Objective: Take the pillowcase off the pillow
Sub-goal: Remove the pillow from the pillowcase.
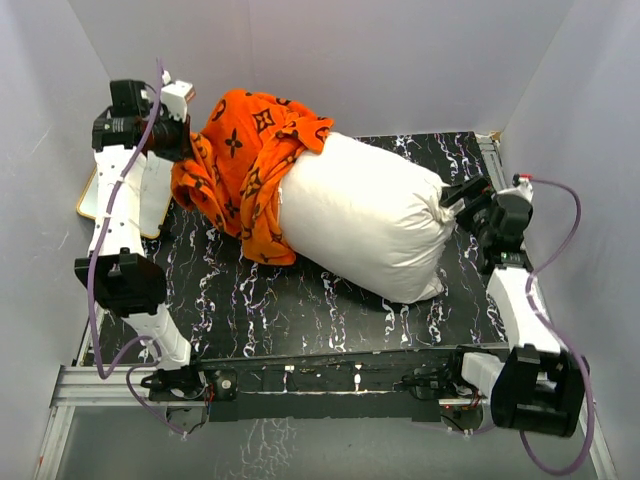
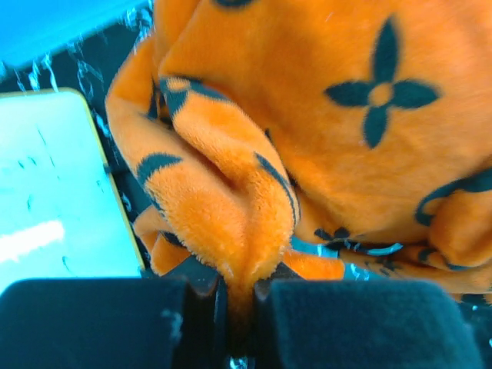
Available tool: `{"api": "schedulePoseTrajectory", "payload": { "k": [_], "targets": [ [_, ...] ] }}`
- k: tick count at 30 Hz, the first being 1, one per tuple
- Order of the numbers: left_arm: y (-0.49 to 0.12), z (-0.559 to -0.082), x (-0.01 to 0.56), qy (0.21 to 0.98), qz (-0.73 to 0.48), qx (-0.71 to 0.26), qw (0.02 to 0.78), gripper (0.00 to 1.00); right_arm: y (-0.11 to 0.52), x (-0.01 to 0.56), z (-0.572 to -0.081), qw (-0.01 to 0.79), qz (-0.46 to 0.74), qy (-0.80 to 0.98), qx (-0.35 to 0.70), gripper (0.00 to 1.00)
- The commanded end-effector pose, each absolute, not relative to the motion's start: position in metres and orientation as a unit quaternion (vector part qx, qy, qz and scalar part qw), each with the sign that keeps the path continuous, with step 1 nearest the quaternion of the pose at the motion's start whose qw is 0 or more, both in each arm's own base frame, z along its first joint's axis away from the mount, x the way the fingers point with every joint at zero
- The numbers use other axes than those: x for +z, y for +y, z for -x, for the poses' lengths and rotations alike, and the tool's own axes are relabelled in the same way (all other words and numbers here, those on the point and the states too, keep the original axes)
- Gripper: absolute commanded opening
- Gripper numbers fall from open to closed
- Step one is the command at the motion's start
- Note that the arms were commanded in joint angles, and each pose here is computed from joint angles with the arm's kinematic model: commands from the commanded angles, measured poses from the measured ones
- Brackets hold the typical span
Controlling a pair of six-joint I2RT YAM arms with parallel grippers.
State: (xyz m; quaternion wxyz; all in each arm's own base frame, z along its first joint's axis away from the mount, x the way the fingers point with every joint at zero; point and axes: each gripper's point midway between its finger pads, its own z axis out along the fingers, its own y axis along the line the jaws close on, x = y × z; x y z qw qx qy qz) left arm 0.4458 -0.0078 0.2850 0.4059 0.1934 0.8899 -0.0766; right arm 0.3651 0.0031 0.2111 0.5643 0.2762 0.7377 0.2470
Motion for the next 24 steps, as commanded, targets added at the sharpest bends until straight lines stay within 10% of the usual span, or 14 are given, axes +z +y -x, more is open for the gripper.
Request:
{"api": "schedulePoseTrajectory", "payload": {
  "k": [1, 13, 24],
  "targets": [
    [-0.045, -0.428, 0.376, 0.846, -0.219, -0.128, 0.469, 0.0, -0.006, 0.281, -0.417, 0.589, -0.244, 0.733, 0.236, 0.98],
    [-0.04, -0.395, 0.469, 0.773, -0.243, -0.054, 0.583, 0.0, -0.083, 0.293, -0.47, 0.56, -0.316, 0.762, 0.071, 0.98],
    [-0.027, -0.4, 0.469, 0.765, -0.257, -0.004, 0.591, 0.0, -0.025, 0.218, -0.421, 0.535, -0.282, 0.763, 0.229, 0.99]
  ]
}}
